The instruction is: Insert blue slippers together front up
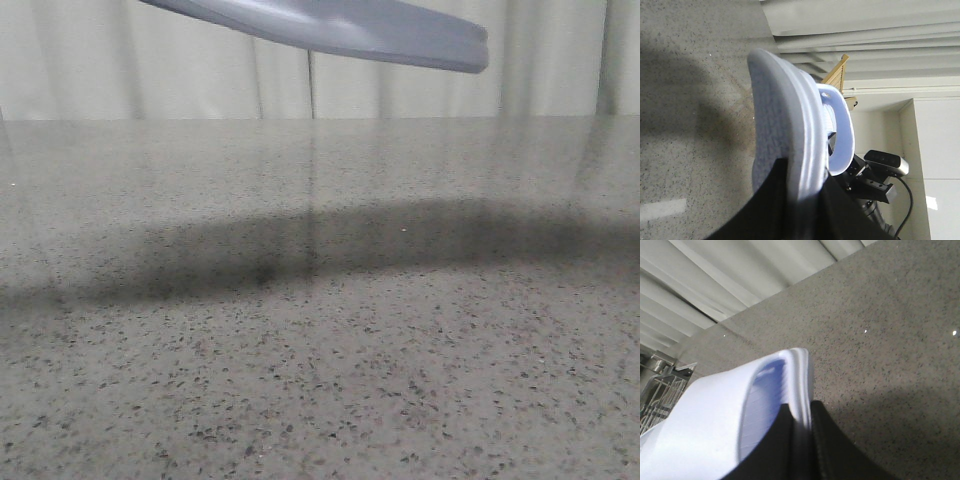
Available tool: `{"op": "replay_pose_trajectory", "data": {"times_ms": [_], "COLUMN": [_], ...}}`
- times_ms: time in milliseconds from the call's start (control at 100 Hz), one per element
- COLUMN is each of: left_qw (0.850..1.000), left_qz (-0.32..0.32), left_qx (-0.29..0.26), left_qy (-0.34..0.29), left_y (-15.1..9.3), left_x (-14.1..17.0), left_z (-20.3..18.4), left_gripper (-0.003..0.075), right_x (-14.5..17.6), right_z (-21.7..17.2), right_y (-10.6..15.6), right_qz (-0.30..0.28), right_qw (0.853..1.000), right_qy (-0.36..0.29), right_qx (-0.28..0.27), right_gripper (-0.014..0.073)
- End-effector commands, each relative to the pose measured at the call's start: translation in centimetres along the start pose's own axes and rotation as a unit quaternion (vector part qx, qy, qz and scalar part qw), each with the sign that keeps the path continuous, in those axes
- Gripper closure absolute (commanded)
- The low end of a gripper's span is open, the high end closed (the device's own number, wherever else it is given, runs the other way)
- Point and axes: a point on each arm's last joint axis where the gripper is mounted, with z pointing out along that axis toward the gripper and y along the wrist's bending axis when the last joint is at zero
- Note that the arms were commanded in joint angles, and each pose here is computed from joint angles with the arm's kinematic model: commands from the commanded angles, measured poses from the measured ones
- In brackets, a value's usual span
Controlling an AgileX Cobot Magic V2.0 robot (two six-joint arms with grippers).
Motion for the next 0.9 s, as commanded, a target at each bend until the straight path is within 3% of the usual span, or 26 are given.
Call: {"op": "replay_pose_trajectory", "data": {"times_ms": [0, 160, 260, 500, 590, 890], "left_qw": [0.994, 0.995, 0.996, 0.997, 0.998, 1.0], "left_qz": [-0.005, -0.004, -0.003, -0.002, 0.002, 0.002], "left_qx": [0.086, 0.079, 0.076, 0.067, 0.057, 0.029], "left_qy": [0.068, 0.057, 0.053, 0.04, 0.033, -0.001], "left_y": [-2.5, -2.4, -2.4, -2.2, -2.0, -1.4], "left_x": [1.2, 1.0, 0.9, 0.7, 0.5, -0.3], "left_z": [-0.1, -0.1, 0.0, 0.0, 0.0, 0.3], "left_gripper": [0.0704, 0.0704, 0.0704, 0.0704, 0.0704, 0.0704], "right_x": [-0.3, -0.5, -0.6, -0.9, -1.0, -1.3], "right_z": [-0.2, -0.2, -0.2, -0.2, -0.3, -3.9], "right_y": [1.5, 0.7, 0.4, 0.1, 0.2, 2.1], "right_qz": [-0.011, -0.061, -0.081, -0.095, -0.096, -0.134], "right_qw": [0.999, 0.998, 0.996, 0.995, 0.994, 0.985], "right_qy": [0.008, -0.005, -0.006, -0.02, -0.027, -0.104], "right_qx": [-0.045, 0.004, 0.02, 0.036, 0.038, 0.028], "right_gripper": [0.0701, 0.0697, 0.0624, 0.0189, 0.0094, 0.008]}}
